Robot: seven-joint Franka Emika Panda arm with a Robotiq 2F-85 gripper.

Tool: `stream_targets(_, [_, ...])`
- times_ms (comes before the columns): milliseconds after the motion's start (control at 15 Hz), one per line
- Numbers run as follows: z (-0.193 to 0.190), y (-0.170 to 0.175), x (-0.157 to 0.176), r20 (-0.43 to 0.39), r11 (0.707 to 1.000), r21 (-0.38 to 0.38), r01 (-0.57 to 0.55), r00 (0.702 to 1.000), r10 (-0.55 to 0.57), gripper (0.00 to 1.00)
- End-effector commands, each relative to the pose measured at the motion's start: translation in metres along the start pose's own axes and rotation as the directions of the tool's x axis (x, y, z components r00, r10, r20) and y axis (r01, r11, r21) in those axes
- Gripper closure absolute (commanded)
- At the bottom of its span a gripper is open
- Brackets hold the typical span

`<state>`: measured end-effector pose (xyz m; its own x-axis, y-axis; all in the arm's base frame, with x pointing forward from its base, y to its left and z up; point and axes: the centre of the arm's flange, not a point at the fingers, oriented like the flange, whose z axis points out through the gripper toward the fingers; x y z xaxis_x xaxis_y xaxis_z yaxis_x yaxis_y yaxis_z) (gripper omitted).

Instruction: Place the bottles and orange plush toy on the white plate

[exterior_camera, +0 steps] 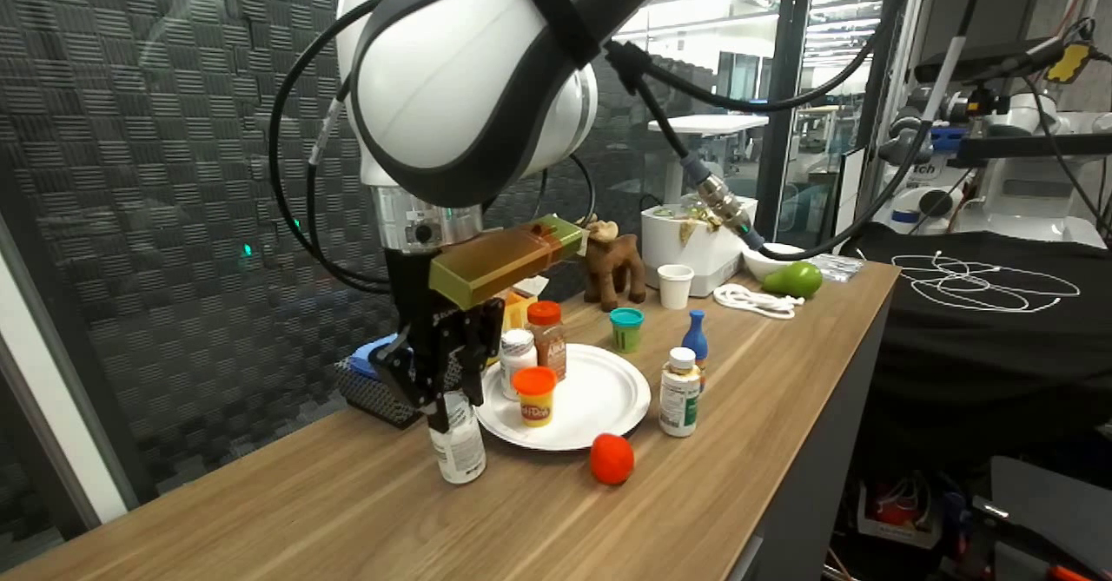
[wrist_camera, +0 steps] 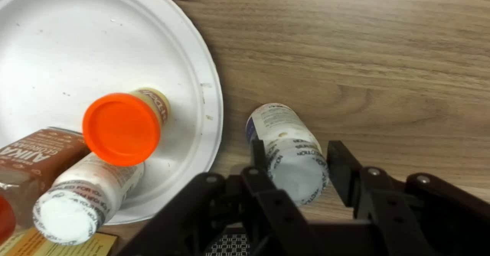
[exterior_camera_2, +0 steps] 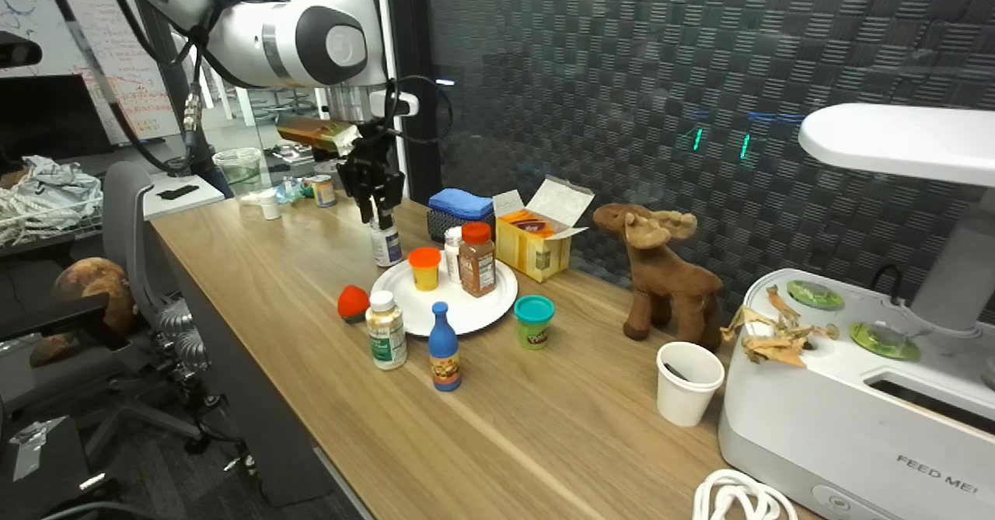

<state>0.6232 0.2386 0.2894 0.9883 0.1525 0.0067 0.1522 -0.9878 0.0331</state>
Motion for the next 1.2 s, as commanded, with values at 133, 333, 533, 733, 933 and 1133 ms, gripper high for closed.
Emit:
stream_targets(133, [-0.038, 0.016, -0.001, -0.05, 0.999, 0.01, -0.035, 0.998, 0.035, 0.81])
stream_targets(333, [-0.076, 0.035, -0.018, -0.104, 0.996, 0.032, -0.082, 0.991, 0.085, 0.81])
stream_targets(533, [-0.11, 0.058, -0.04, -0.153, 0.987, 0.055, -0.154, 0.975, 0.16, 0.81])
stream_targets(733, [-0.116, 0.089, -0.058, -0.167, 0.964, 0.066, -0.259, 0.949, 0.266, 0.81])
stream_targets(933, [-0.104, 0.112, -0.073, -0.151, 0.938, 0.059, -0.341, 0.926, 0.346, 0.81])
stream_targets(1133, [-0.086, 0.132, -0.083, -0.143, 0.908, 0.049, -0.417, 0.896, 0.42, 0.81])
